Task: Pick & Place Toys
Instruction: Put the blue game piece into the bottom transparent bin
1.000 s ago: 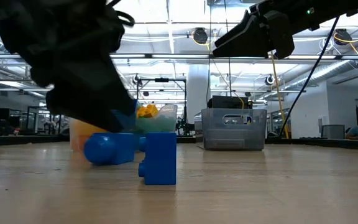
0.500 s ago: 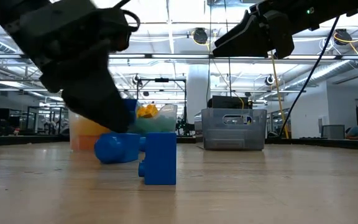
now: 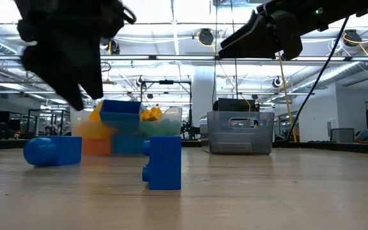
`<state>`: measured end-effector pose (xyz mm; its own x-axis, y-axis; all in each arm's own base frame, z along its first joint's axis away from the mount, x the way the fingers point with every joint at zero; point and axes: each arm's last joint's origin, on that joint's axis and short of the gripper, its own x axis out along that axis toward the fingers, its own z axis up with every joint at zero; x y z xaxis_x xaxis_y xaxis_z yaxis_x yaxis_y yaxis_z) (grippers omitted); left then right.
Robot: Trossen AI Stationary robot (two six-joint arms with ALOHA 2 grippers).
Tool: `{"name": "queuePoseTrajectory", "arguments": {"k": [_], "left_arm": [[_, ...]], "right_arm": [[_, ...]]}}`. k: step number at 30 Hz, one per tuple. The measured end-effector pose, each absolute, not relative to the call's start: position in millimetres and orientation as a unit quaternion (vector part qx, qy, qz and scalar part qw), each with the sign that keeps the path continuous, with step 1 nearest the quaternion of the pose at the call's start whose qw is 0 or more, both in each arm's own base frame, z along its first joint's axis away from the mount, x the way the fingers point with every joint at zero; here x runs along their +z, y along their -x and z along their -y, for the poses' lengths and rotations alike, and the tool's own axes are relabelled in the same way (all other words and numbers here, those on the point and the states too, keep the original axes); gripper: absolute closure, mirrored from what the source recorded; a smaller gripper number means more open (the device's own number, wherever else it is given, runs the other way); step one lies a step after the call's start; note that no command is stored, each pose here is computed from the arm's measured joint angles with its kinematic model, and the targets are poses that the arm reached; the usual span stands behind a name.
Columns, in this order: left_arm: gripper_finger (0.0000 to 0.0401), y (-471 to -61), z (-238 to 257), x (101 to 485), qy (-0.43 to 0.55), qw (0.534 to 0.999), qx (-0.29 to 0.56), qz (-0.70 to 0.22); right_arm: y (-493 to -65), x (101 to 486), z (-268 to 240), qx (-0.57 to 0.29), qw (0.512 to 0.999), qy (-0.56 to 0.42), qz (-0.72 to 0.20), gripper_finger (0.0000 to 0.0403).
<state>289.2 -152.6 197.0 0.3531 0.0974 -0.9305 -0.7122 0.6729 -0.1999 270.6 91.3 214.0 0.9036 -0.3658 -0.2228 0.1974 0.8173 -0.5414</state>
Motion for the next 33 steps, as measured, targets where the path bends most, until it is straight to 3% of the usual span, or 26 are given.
{"name": "queuePoseTrajectory", "arguments": {"k": [3,5,17,20,23,25,29,33], "left_arm": [[0.0128,-282.6,151.9,189.6,0.358,0.706,0.312,-0.526],[0.0128,-277.6,151.6,184.5,0.362,0.693,0.333,-0.527],[0.0129,-272.6,134.2,151.6,0.39,0.689,0.351,-0.5],[0.0155,-272.4,129.8,149.2,0.376,0.692,0.345,-0.511],[0.0218,-275.7,128.4,149.5,0.382,0.688,0.322,-0.526],[0.0264,-278.5,126.7,150.5,0.377,0.692,0.301,-0.537],[0.0263,-285.6,122.9,165.8,0.357,0.716,0.262,-0.54],[0.0263,-292.3,120.5,206.3,0.313,0.775,0.212,-0.506]], "right_arm": [[-270.6,214.0,-91.3,-0.151,0.941,0.257,-0.16,0.0131],[-270.6,214.0,-91.3,-0.151,0.941,0.257,-0.16,0.0133],[-270.5,214.0,-91.5,-0.15,0.941,0.257,-0.16,0.0137],[-270.5,214.0,-91.5,-0.15,0.941,0.257,-0.16,0.0137],[-270.5,214.0,-91.5,-0.15,0.941,0.257,-0.16,0.0137],[-270.5,214.0,-91.5,-0.15,0.941,0.257,-0.16,0.0137],[-270.5,214.0,-91.5,-0.15,0.941,0.257,-0.16,0.0137],[-270.2,213.2,-91.6,-0.151,0.944,0.247,-0.161,0.0137]]}}
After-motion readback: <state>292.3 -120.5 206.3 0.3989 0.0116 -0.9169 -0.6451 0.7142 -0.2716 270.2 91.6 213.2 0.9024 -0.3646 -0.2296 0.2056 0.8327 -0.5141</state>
